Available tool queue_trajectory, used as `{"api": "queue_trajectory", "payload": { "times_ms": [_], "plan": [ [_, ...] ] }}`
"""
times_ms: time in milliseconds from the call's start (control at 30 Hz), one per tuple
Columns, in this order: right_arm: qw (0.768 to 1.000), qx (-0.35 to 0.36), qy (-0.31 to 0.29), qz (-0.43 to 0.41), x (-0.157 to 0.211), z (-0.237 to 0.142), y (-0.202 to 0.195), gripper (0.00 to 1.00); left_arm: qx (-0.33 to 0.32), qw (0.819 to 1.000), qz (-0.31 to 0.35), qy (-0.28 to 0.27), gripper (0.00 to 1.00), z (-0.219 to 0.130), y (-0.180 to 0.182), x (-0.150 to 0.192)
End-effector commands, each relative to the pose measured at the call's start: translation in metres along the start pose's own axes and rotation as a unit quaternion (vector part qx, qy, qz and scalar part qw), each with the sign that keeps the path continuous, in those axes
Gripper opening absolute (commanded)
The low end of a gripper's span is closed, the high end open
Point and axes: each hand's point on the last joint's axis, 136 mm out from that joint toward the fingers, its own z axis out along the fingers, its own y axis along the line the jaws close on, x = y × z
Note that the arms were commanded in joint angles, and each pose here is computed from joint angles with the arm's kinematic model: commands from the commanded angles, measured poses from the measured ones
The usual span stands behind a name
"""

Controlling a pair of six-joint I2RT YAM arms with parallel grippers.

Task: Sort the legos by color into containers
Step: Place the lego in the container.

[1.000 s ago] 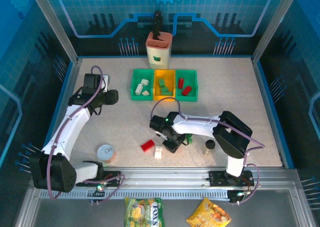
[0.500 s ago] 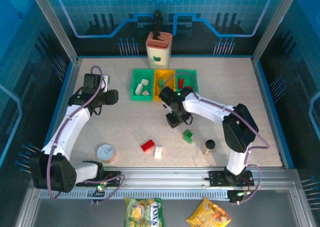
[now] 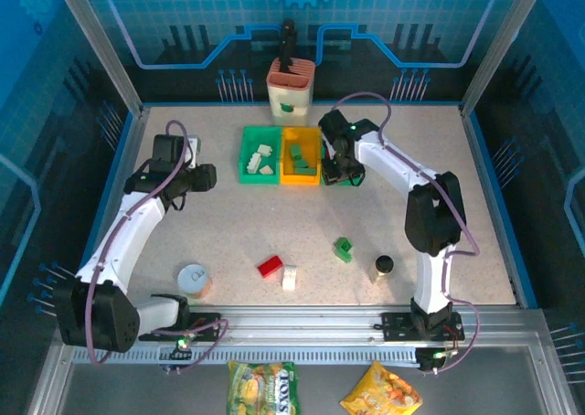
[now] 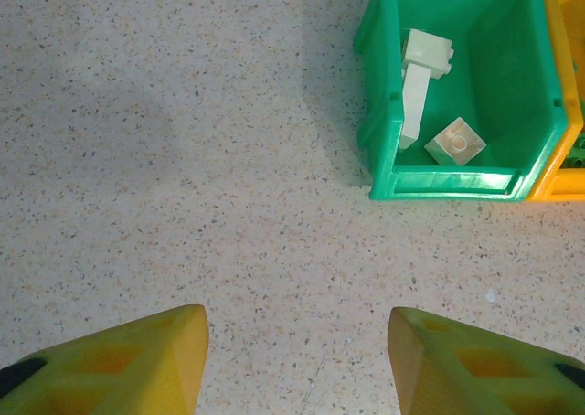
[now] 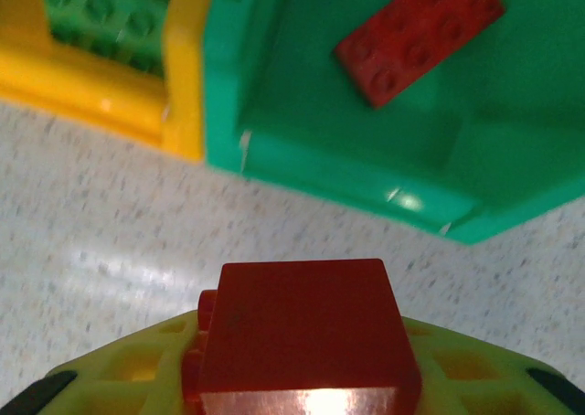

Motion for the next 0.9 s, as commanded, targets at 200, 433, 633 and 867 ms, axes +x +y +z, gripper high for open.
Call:
{"api": "queue_trajectory", "payload": {
  "times_ms": [200,433,633,867],
  "plan": [
    [0.999,0.012,-0.014,0.033,-0.053,0.026,-0.036,0.40,0.011,1.000,-0.016,-0.004,0.56,-0.003,-0.001,0.001],
    [0.998,0.009,-0.047,0.050,-0.090,0.043,-0.051,0.41,0.011,1.000,-0.016,0.001,0.56,0.000,-0.002,0.002],
    [0.996,0.008,-0.068,0.058,-0.113,0.062,-0.052,0.42,0.007,1.000,-0.015,0.004,0.56,0.002,0.000,0.003],
    [0.993,0.033,-0.089,0.066,-0.124,0.068,-0.061,0.47,0.007,1.000,-0.015,0.003,0.56,0.001,0.000,0.003]
  ]
}}
